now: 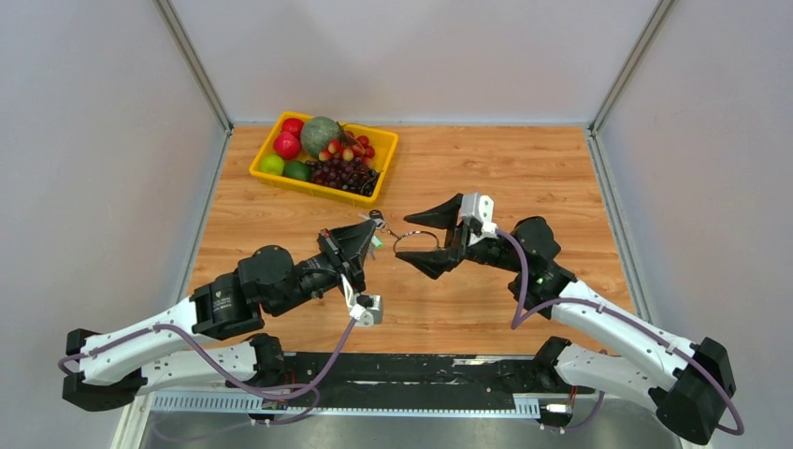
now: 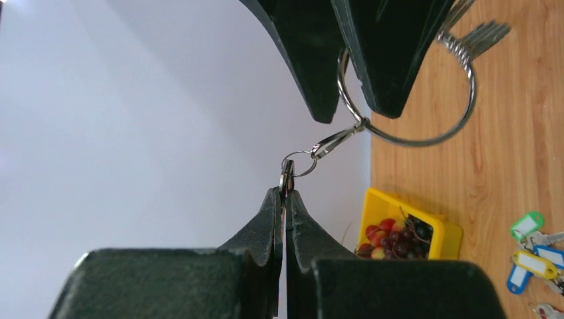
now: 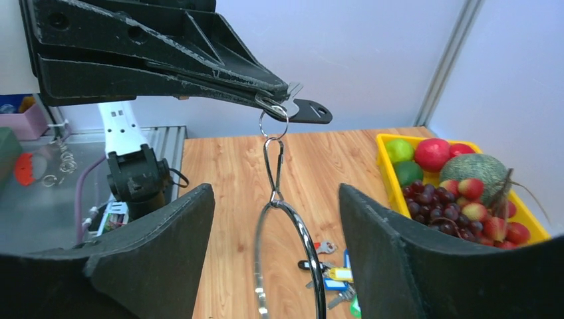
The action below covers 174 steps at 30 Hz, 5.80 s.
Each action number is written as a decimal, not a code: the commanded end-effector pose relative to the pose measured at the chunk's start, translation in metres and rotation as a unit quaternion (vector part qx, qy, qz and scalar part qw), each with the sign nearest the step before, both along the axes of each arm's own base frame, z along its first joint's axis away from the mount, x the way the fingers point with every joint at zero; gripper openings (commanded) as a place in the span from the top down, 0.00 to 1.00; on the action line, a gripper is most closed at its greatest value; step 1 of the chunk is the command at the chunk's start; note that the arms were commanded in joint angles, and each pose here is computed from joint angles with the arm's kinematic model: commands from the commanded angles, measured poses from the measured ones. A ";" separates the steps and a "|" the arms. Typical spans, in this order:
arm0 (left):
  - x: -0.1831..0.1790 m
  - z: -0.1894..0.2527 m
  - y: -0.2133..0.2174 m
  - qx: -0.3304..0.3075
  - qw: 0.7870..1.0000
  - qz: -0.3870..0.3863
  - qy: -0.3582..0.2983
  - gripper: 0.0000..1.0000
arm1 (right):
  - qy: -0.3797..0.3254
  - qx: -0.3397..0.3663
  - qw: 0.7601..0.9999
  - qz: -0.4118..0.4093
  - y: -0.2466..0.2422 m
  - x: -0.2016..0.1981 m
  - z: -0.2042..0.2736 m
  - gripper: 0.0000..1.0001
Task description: Remove the keys from the keyring
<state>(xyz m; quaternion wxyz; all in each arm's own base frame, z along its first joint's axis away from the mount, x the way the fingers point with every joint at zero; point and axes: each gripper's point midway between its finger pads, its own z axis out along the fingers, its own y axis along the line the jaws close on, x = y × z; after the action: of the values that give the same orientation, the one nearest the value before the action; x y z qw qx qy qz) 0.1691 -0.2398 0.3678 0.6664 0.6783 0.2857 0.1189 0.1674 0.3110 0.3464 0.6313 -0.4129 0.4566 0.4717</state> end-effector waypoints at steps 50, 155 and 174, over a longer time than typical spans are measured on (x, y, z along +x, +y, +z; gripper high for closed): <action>-0.018 0.051 -0.004 -0.076 0.994 -0.054 -0.055 1.00 | 0.012 0.015 0.989 0.150 0.035 -0.037 0.028 0.67; -0.046 -0.062 -0.043 -0.008 0.952 -0.070 0.297 1.00 | -0.045 0.101 0.990 0.083 -0.004 -0.052 0.059 1.00; -0.046 -0.095 -0.053 0.046 0.950 -0.064 0.303 1.00 | 0.118 0.148 0.982 -0.012 -0.006 -0.005 0.066 1.00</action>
<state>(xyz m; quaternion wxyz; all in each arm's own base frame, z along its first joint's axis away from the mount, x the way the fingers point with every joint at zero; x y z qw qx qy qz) 0.1506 -0.2825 0.3167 0.5895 0.6758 0.4354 -0.0788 0.1401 0.3190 0.3403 0.5606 -0.3412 0.5002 0.5649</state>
